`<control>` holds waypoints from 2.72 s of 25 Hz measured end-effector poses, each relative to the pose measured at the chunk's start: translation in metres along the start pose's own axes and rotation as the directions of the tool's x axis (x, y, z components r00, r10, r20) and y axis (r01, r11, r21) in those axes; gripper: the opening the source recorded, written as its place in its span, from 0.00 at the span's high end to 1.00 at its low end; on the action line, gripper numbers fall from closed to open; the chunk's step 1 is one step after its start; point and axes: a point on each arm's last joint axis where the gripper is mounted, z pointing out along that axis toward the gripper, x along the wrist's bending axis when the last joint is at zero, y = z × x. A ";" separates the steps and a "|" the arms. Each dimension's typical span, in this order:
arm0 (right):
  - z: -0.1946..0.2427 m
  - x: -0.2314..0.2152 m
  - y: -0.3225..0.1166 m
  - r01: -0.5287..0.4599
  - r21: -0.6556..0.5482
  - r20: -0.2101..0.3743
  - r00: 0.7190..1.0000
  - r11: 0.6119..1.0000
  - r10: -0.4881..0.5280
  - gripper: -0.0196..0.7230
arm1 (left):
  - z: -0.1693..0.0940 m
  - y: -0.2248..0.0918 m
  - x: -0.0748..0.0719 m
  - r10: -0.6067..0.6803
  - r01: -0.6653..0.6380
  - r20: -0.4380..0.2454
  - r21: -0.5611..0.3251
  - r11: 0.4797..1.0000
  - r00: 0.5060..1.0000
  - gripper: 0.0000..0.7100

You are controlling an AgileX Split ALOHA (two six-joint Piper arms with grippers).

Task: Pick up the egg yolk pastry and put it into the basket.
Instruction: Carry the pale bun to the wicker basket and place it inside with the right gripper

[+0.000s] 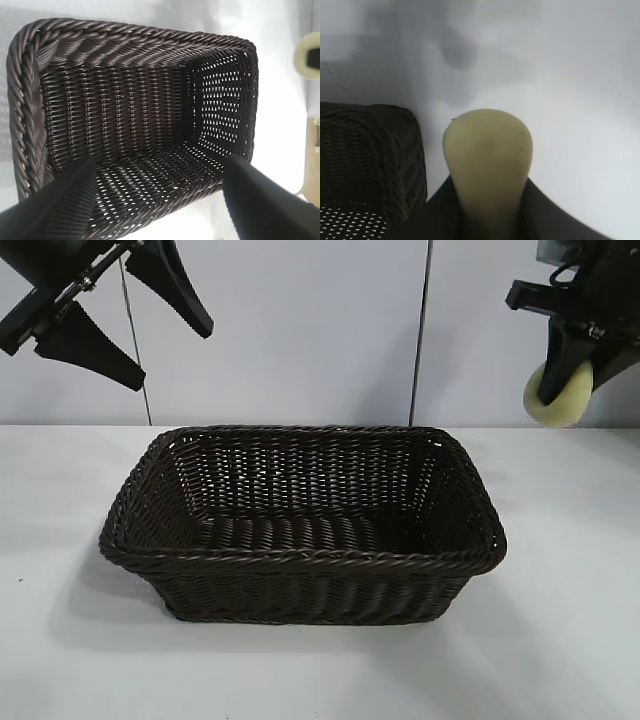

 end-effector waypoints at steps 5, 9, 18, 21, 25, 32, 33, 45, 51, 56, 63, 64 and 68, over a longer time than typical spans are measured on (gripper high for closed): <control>0.000 0.004 -0.001 -0.017 0.013 -0.043 0.999 1.000 0.017 0.75 | 0.000 0.000 0.000 0.000 0.000 0.000 0.000 1.000 1.000 0.27; 0.001 0.016 -0.002 -0.003 0.016 -0.083 0.997 1.000 0.005 0.75 | 0.000 0.000 0.000 0.000 0.000 0.000 0.000 1.000 1.000 0.27; 0.012 0.087 -0.017 0.177 0.045 -0.128 0.977 0.983 -0.170 0.75 | 0.000 0.000 0.000 0.000 0.000 0.000 0.000 1.000 1.000 0.27; 0.016 0.113 -0.026 0.240 0.052 -0.144 0.962 0.969 -0.231 0.75 | 0.000 0.000 0.000 0.000 0.000 0.000 0.000 1.000 1.000 0.27; 0.019 0.146 -0.039 0.320 0.054 -0.165 0.937 0.946 -0.308 0.75 | 0.000 0.000 0.000 0.000 0.000 0.000 0.000 1.000 1.000 0.27; 0.023 0.181 -0.054 0.383 0.028 -0.185 0.910 0.923 -0.371 0.75 | 0.000 0.000 0.000 0.000 0.000 0.000 0.000 1.000 1.000 0.27; 0.023 0.183 -0.054 0.385 0.022 -0.185 0.908 0.922 -0.375 0.75 | 0.000 0.000 0.000 0.000 0.000 0.000 0.000 1.000 1.000 0.27; 0.084 0.182 -0.051 0.356 0.123 -0.182 0.926 0.926 -0.331 0.75 | 0.000 0.000 0.000 0.000 0.000 0.000 0.000 1.000 1.000 0.27; 0.096 0.181 -0.051 0.352 0.144 -0.179 0.929 0.925 -0.325 0.69 | 0.000 0.000 0.000 0.000 0.000 0.000 0.000 1.000 1.000 0.27; 0.096 0.181 -0.051 0.355 0.142 -0.181 0.927 0.924 -0.328 0.44 | 0.000 0.000 0.000 0.000 0.000 0.000 0.000 1.000 1.000 0.27; 0.063 0.187 -0.044 0.361 0.055 -0.197 0.918 0.931 -0.345 0.37 | 0.000 0.000 0.000 0.000 0.000 0.000 0.000 1.000 1.000 0.27; 0.054 0.187 -0.041 0.360 0.031 -0.200 0.916 0.932 -0.347 0.37 | 0.000 0.000 0.000 0.000 0.000 0.000 0.000 1.000 1.000 0.27; 0.027 0.181 -0.028 0.343 -0.014 -0.210 0.917 0.939 -0.338 0.36 | 0.000 0.000 0.000 0.000 0.000 0.000 0.000 1.000 1.000 0.27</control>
